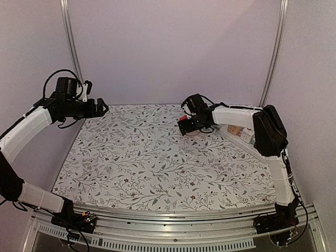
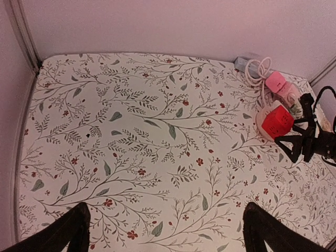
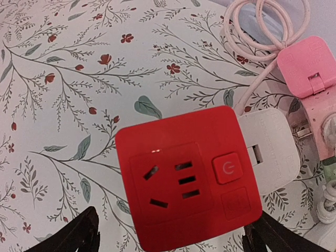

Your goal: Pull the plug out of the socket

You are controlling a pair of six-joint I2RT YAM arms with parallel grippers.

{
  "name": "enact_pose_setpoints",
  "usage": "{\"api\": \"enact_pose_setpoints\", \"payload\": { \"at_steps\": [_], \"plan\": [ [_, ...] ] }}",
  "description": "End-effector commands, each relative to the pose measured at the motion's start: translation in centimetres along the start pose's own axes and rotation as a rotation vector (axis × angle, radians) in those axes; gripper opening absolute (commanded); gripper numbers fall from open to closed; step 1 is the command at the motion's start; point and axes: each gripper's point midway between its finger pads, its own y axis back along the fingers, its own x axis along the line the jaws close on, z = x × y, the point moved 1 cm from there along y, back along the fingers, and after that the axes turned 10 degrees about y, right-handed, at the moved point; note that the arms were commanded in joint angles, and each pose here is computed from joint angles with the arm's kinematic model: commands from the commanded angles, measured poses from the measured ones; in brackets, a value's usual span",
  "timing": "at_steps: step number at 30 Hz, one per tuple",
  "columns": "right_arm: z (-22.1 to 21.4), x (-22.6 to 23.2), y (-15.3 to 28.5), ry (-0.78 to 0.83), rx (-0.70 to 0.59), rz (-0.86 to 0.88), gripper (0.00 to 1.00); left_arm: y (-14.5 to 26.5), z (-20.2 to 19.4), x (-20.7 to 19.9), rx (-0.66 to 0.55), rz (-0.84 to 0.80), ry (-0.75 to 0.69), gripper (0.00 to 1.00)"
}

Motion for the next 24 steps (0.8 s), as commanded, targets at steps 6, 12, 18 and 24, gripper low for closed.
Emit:
{"api": "enact_pose_setpoints", "payload": {
  "at_steps": [6, 12, 18, 24],
  "plan": [
    [0.6, -0.9, -1.4, 0.024, 0.004, -0.007, 0.91, 0.2, -0.3, -0.6, 0.007, -0.011, -0.020, 1.00],
    [0.6, 0.2, -1.8, 0.047, 0.001, 0.095, 0.87, 0.2, -0.4, -0.7, 0.010, -0.015, -0.022, 1.00],
    [0.3, 0.4, -2.0, 0.107, 0.022, 0.109, 0.84, 0.2, -0.5, -0.8, 0.014, -0.017, -0.020, 1.00],
    [0.3, 0.5, -2.6, 0.115, 0.023, 0.109, 0.79, 0.1, -0.6, -1.0, 0.018, -0.023, -0.022, 1.00]
  ]
}}
